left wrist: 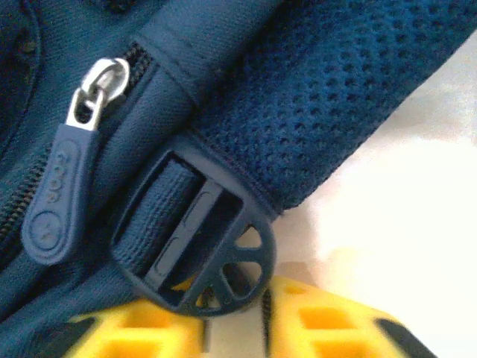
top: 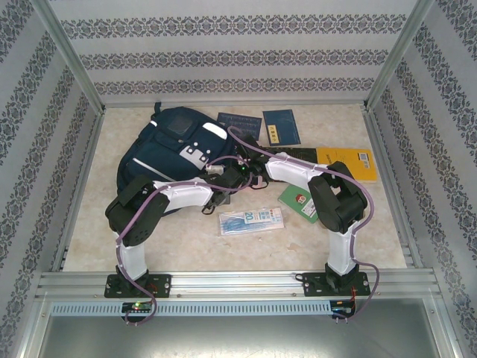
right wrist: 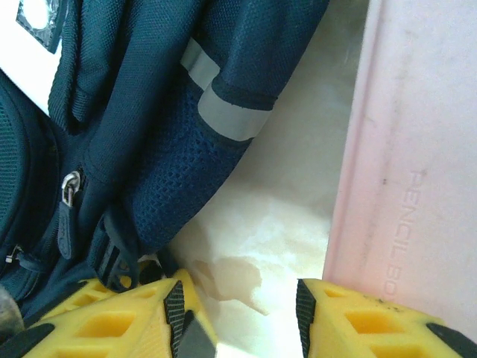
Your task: Pack books, pencil case, and school supplies into a backpack
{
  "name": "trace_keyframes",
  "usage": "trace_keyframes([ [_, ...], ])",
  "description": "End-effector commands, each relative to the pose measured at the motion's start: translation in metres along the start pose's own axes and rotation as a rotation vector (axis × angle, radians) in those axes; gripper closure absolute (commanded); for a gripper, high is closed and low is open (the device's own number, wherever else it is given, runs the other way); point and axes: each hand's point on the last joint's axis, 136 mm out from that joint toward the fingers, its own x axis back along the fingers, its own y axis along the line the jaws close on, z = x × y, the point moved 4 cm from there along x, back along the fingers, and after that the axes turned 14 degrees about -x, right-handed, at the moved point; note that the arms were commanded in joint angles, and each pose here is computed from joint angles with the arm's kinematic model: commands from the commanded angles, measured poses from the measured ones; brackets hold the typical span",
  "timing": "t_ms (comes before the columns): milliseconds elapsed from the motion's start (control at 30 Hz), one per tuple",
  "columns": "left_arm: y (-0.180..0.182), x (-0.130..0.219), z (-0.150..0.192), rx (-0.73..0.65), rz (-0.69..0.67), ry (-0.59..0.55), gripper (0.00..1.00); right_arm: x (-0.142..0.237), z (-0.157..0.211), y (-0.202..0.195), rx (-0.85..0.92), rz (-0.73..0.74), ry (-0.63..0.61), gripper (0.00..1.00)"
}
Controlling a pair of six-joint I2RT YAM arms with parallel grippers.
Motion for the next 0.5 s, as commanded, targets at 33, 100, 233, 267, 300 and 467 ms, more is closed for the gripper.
trace_keyframes([
  [33,0.019,-0.023,0.02,0.001,-0.073,0.091,0.93,0.008,-0.001,0.012,0.016,-0.035,0.0,0.53],
  [100,0.021,-0.02,0.018,0.004,-0.07,0.086,1.0,0.008,-0.001,0.013,0.018,-0.036,0.002,0.53],
  [233,0.026,-0.001,0.008,0.017,-0.055,0.048,1.0,0.007,-0.001,0.016,0.021,-0.039,0.0,0.54],
  [267,0.028,0.005,0.004,0.025,-0.047,0.035,1.0,0.007,-0.001,0.017,0.023,-0.04,-0.001,0.54],
  [300,0.03,0.011,0.002,0.033,-0.04,0.023,1.0,0.006,-0.002,0.017,0.025,-0.04,-0.001,0.54],
  [467,0.044,0.039,-0.002,0.064,-0.019,-0.024,1.0,0.003,-0.002,0.021,0.025,-0.047,0.0,0.55],
])
